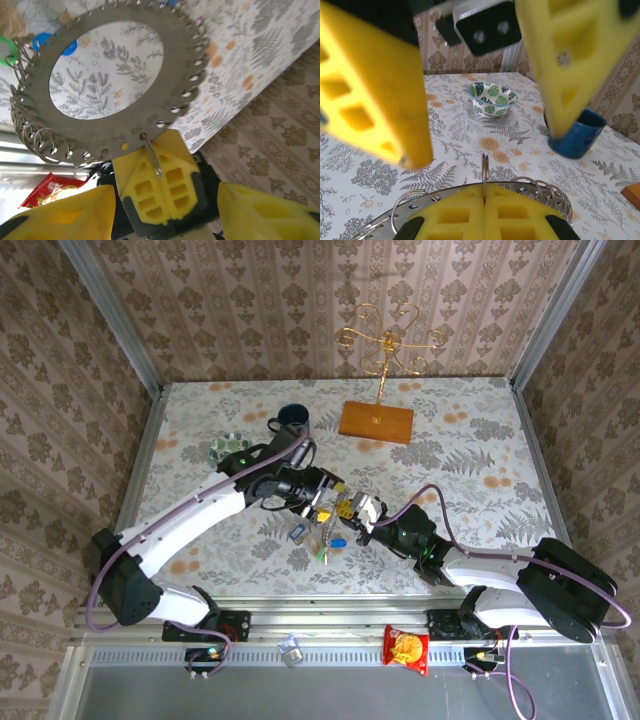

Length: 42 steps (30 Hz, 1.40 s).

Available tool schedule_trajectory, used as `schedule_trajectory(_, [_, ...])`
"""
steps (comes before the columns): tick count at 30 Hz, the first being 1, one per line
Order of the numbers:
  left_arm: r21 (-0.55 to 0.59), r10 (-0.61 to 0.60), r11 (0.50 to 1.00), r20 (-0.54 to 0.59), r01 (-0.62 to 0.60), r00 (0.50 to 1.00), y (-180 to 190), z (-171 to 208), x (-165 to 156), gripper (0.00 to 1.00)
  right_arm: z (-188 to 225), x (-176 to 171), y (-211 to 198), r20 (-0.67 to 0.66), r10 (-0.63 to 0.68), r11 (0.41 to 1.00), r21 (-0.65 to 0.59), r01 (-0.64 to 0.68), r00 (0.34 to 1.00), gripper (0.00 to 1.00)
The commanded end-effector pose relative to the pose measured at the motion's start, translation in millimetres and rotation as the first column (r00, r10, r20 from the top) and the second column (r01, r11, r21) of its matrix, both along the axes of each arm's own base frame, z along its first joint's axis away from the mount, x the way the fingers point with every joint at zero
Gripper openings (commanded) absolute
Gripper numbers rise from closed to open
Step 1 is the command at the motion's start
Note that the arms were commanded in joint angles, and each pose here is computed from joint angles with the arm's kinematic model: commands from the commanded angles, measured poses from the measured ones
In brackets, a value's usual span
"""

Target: Put the keys on the keyring

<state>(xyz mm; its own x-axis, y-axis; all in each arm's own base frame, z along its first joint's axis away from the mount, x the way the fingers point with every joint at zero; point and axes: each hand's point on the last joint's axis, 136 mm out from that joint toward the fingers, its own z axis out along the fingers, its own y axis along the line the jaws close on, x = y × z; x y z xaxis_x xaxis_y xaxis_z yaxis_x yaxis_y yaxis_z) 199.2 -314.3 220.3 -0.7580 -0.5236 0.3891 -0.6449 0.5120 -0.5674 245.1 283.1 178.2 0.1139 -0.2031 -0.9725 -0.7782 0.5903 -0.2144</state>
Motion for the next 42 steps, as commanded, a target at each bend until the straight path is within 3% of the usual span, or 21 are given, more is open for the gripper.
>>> schedule_trajectory(1, [0.024,0.073,0.997,0.097,-0.076,0.993,22.4,12.0,21.4,0.63,16.5,2.8,-0.3,0.014,-0.008,0.999,0.031,0.008,1.0,0.0])
schedule_trajectory(5, [0.156,-0.039,0.988,0.336,-0.015,0.941,59.1,16.6,52.9,0.61,13.9,0.5,-2.4,-0.023,0.007,1.0,-0.008,-0.007,1.0,0.0])
schedule_trajectory(7, [0.232,-0.13,0.972,0.49,0.015,0.862,72.1,23.1,72.1,0.59,12.0,-2.2,-4.2,-0.048,0.02,0.999,-0.034,-0.022,0.999,0.0])
schedule_trajectory(9, [0.319,-0.252,0.947,0.634,0.049,0.731,79.0,31.9,89.3,0.58,9.5,-6.4,-7.7,-0.088,0.038,0.997,-0.07,-0.044,0.995,0.0])
schedule_trajectory(10, [0.355,-0.314,0.932,0.691,0.073,0.651,78.0,37.0,94.8,0.57,9.4,-8.0,-9.6,-0.102,0.044,0.995,-0.086,-0.053,0.994,0.0])
schedule_trajectory(13, [0.493,-0.509,0.859,0.794,0.138,0.333,68.8,48.3,101.0,0.54,10.6,-14.1,-15.0,-0.148,0.071,0.986,-0.137,-0.091,0.987,0.0])
schedule_trajectory(15, [0.58,-0.596,0.794,0.802,0.18,0.045,56.1,52.8,93.1,0.53,12.2,-18.1,-18.3,-0.177,0.088,0.979,-0.168,-0.118,0.98,0.0])
schedule_trajectory(18, [0.676,-0.597,0.712,0.725,0.19,-0.342,42.6,51.2,66.1,0.52,11.4,-21.3,-20.6,-0.224,0.096,0.967,-0.21,-0.144,0.97,0.0])
schedule_trajectory(21, [0.764,-0.569,0.625,0.585,0.158,-0.578,38.5,36.1,42.4,0.53,11.1,-24.7,-23.4,-0.25,0.097,0.951,-0.263,-0.164,0.963,0.0])
schedule_trajectory(24, [0.828,-0.508,0.538,0.467,0.157,-0.724,31.5,17.4,23.3,0.51,12.1,-28.5,-24.2,-0.254,0.116,0.932,-0.307,-0.194,0.96,0.0])
schedule_trajectory(27, [0.852,-0.407,0.495,0.399,0.169,-0.822,20.8,5.0,6.0,0.49,11.7,-31.2,-23.9,-0.271,0.136,0.905,-0.356,-0.231,0.953,0.0])
schedule_trajectory(29, [0.855,-0.36,0.484,0.391,0.189,-0.847,14.5,-1.1,-0.8,0.47,11.8,-31.7,-24.2,-0.278,0.144,0.89,-0.384,-0.247,0.95,0.0])
schedule_trajectory(35, [0.866,-0.274,0.437,0.386,0.243,-0.881,-0.8,-18.2,-14.7,0.45,13.8,-30.3,-20.7,-0.293,0.162,0.854,-0.436,-0.282,0.942,0.0])
schedule_trajectory(42, [0.861,-0.248,0.425,0.408,0.28,-0.878,-12.6,-21.5,-14.3,0.36,14.4,-26.6,-13.8,-0.299,0.17,0.834,-0.464,-0.298,0.939,0.0])
